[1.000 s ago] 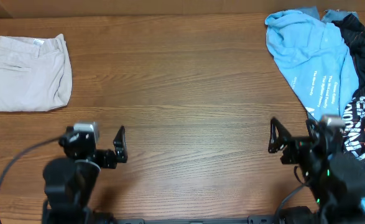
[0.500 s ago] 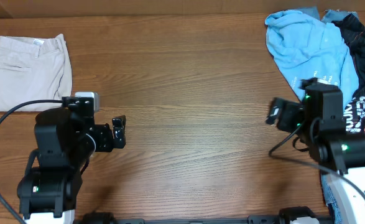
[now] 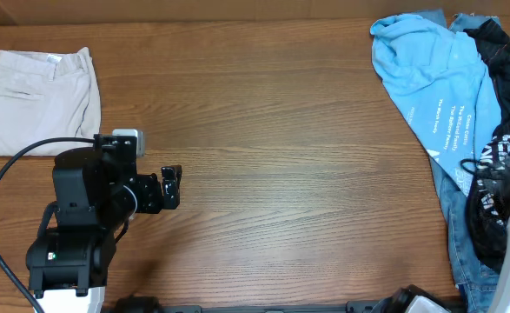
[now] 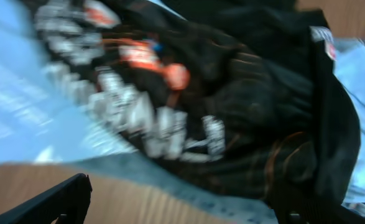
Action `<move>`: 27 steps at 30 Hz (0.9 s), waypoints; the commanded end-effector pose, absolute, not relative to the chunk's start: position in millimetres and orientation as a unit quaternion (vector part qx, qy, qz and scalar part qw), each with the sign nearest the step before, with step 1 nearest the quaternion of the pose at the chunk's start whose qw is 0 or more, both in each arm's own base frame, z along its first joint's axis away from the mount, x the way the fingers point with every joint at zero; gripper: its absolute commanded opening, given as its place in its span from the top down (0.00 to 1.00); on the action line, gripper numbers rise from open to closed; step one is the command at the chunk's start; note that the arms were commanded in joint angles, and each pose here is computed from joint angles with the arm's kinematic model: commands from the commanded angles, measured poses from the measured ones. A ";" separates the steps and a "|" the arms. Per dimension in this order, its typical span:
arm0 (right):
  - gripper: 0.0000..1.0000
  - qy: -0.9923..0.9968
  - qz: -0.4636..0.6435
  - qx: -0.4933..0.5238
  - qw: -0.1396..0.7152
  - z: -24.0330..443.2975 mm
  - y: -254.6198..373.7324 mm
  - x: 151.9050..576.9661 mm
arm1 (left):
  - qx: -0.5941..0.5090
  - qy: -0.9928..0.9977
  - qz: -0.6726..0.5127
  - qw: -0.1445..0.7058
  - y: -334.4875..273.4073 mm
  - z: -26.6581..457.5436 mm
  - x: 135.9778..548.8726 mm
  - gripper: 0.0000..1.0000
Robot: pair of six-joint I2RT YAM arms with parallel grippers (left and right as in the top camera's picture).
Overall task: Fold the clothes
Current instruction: 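Reach the right gripper into the pile and grasp the black jersey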
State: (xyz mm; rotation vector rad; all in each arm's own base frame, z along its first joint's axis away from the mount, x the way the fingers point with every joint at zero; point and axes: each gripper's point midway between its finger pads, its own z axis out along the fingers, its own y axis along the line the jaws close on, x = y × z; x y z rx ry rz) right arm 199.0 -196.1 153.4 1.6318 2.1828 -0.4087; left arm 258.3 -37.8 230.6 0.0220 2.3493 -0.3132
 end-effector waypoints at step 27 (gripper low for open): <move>0.95 0.779 -0.157 0.604 0.052 77.4 -205.6 181.3 | 0.018 0.912 -0.128 0.389 -40.7 242.5 259.4 0.00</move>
